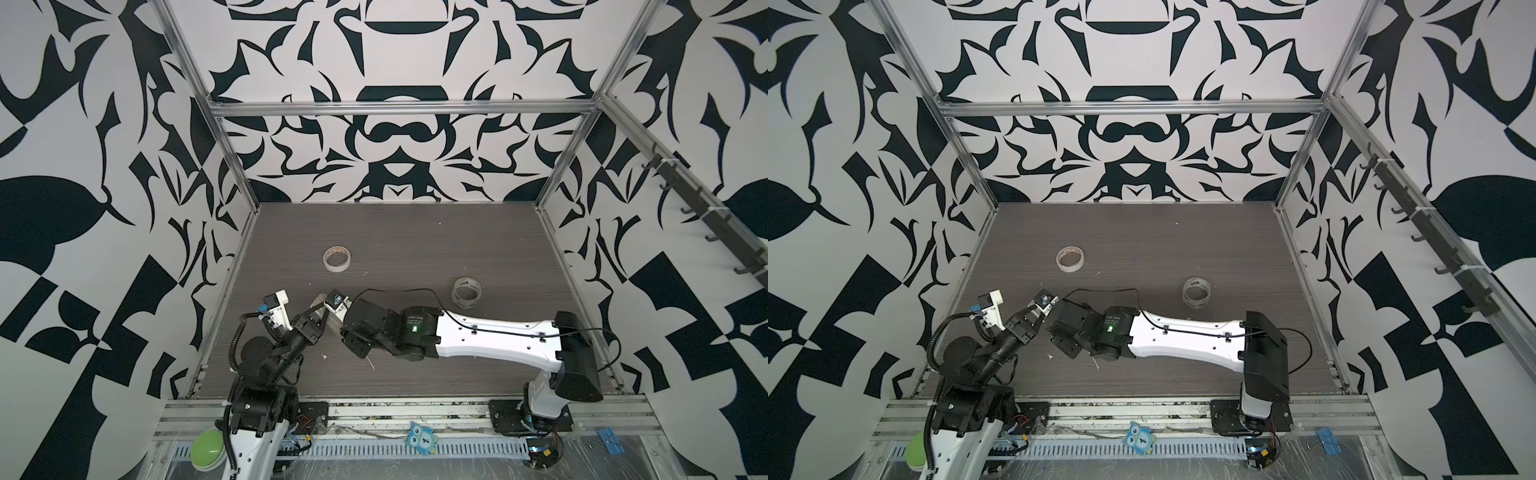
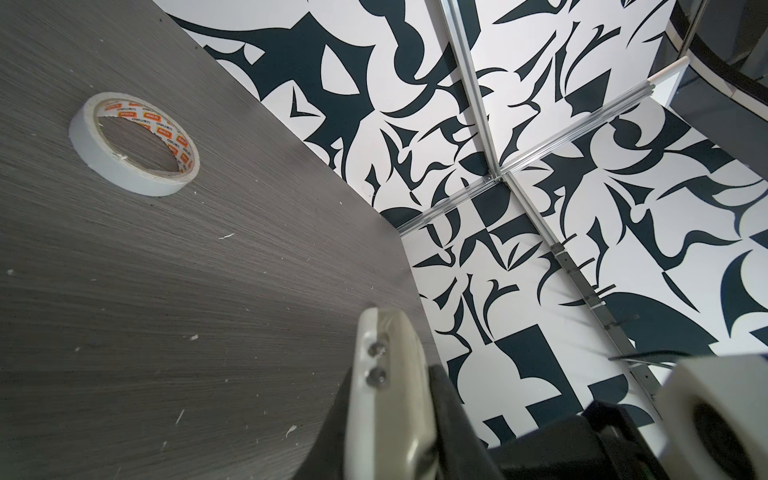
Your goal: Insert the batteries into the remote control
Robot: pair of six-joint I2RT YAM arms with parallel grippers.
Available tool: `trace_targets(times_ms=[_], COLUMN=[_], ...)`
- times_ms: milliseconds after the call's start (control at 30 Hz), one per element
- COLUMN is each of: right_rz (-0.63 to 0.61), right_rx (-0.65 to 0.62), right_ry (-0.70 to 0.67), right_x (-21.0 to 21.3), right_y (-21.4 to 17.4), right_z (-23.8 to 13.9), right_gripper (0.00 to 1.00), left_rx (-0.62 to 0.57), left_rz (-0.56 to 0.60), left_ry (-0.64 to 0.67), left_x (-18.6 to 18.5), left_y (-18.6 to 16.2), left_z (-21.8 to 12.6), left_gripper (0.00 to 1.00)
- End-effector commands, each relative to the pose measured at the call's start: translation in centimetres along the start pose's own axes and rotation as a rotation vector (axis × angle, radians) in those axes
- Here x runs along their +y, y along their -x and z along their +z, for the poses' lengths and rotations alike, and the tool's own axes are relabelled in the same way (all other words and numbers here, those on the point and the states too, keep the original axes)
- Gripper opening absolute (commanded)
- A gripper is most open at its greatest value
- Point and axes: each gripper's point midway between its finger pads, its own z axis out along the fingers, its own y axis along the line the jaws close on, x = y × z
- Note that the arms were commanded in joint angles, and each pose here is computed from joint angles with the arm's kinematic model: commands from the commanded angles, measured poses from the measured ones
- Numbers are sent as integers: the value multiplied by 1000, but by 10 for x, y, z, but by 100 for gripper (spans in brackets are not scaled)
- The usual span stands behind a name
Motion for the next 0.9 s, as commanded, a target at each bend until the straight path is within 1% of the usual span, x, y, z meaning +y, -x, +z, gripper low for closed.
trace_targets(times_ms=[0,333,600,733,867], right_rz=[17,24,43,37,32], right_rx=[-99,-131,-163,-168,-149], right_ry=[7,39,54,89,103], right_x=[-1,5,2,5,2], right_y=[29,37,42,40,31], right_z=[-24,-33,-50,-59,-65], right_gripper=[39,47,48,49,49], left_rx=[-10,-5,1,7,28], left_rz=[18,9,8,18,28], left_ry=[-59,-53,-52,-61,-79], left_x=[-15,-13,-13,-16,-22], left_y=[3,2,1,1,-1], left_z=[-2,-1,-2,-2,-3], left_gripper=[0,0,0,0,0])
